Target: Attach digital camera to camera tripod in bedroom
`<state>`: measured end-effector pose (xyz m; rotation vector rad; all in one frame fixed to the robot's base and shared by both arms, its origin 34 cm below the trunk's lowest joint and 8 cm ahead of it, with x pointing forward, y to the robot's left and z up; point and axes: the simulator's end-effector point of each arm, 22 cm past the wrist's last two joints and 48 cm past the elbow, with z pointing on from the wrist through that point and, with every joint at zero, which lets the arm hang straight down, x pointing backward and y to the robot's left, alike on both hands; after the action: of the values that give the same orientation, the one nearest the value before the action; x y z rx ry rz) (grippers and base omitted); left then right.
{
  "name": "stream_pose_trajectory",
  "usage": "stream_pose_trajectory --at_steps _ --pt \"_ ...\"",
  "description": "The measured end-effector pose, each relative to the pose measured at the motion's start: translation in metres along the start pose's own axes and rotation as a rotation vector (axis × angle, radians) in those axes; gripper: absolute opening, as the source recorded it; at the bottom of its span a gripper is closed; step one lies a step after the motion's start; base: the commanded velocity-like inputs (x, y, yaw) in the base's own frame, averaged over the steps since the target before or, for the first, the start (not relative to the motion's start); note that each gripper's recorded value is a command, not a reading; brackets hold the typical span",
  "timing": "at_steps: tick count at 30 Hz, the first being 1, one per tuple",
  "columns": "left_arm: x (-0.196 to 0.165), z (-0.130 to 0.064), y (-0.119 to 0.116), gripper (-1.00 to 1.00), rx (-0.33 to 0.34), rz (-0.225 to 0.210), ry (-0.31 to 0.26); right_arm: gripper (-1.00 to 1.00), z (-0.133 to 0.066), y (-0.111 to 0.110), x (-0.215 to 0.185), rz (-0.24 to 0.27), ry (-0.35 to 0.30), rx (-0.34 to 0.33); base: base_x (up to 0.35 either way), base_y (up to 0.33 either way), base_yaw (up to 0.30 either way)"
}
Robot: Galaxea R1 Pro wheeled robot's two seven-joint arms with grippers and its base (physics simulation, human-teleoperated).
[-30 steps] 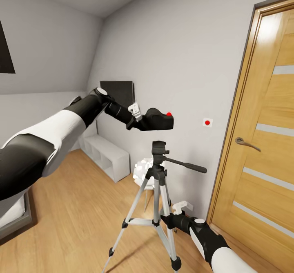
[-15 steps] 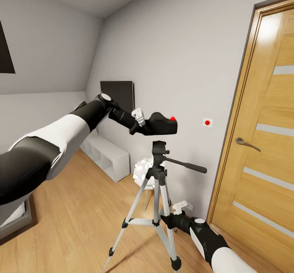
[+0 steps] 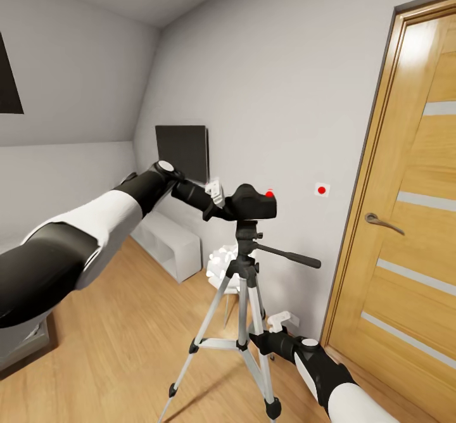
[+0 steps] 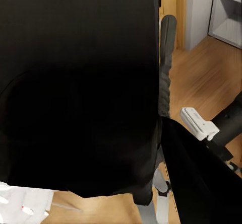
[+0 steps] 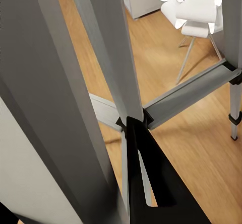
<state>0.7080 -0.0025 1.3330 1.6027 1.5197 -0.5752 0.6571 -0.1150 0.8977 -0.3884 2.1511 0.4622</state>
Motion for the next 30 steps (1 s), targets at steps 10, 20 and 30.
stream_pose_trajectory --at_steps 10,20,30 --pt "0.015 0.007 -0.004 -1.0 0.011 -0.016 -0.004 -1.0 0.0 0.0 0.0 0.0 0.0 0.001 0.0 0.0 0.0" --pt "0.015 0.006 -0.004 -1.0 0.01 -0.014 -0.006 -1.0 0.0 0.0 0.0 -0.001 0.0 0.0 0.0 0.0 0.0" --pt "0.013 0.004 -0.003 -1.0 0.007 -0.009 -0.009 -1.0 0.0 0.0 0.0 -0.001 0.0 0.0 0.0 0.0 0.0"
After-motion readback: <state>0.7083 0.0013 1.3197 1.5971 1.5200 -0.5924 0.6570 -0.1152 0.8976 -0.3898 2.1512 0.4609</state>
